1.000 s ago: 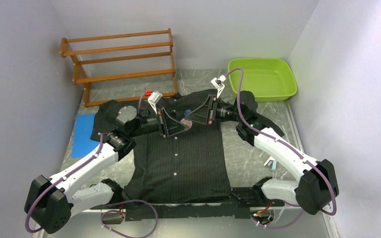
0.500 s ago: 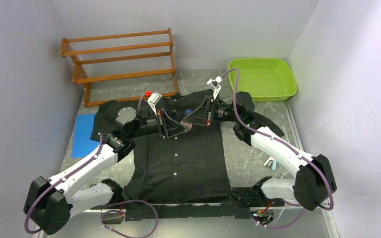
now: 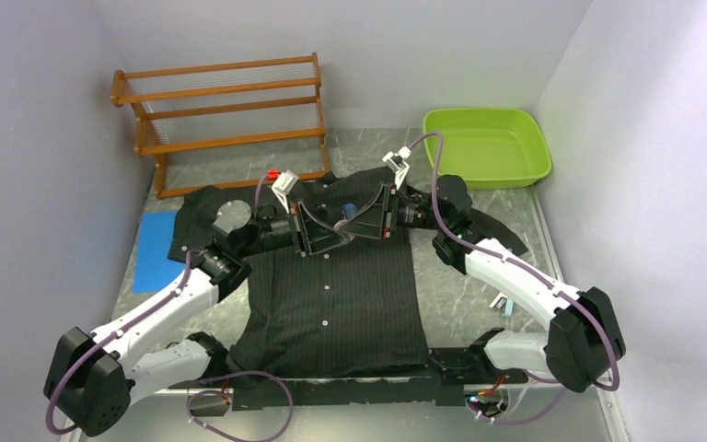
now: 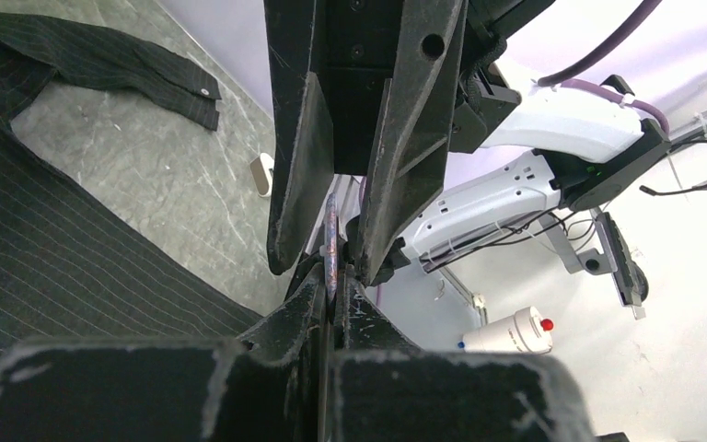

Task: Pin the brooch onto the clothing
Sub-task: Open the brooch.

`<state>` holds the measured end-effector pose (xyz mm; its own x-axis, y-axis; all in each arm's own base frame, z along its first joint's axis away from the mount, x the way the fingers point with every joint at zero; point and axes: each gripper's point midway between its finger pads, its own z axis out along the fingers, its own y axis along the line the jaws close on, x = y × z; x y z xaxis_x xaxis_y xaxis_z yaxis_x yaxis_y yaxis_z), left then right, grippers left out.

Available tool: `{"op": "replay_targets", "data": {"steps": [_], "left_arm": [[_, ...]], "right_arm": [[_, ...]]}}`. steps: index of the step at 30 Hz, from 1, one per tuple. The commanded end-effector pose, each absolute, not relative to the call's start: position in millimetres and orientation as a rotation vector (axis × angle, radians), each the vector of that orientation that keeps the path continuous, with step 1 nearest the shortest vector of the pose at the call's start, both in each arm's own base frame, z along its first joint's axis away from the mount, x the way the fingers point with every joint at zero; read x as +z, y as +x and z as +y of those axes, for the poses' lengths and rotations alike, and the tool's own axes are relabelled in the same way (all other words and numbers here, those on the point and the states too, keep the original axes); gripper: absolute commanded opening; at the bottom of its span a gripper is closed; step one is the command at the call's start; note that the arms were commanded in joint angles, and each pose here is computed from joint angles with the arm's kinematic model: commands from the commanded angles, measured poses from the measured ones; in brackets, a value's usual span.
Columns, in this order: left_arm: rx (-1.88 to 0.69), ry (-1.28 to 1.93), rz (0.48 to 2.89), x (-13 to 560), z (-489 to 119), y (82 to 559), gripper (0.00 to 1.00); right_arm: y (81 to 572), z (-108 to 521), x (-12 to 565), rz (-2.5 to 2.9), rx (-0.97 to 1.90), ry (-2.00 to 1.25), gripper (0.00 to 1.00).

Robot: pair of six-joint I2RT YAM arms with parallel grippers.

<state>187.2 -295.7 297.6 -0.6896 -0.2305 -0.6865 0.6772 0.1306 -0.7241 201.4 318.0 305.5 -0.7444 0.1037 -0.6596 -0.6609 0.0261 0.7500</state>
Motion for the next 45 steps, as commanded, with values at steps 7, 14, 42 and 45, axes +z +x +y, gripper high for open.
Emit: {"op": "replay_targets", "data": {"steps": [7,14,42,45], "left_arm": [[-1.641,0.452,1.662,307.3,-294.3,185.0,0.03],[-1.643,0.449,1.663,304.8,-293.6,184.5,0.03],[-0.990,0.017,2.269,158.5,-236.1,226.4,0.91],[-0.746,0.013,2.443,121.1,-222.8,227.5,0.88]], "right_arm": [[188.3,310.5,327.0,1.633,1.740,-0.629,0.31],[190.6,306.5,333.5,1.607,1.693,-0.608,0.46],[253.1,241.8,253.7,1.873,1.279,-0.328,0.00],[265.1,223.4,242.7,1.901,1.120,-0.247,0.00]]}}
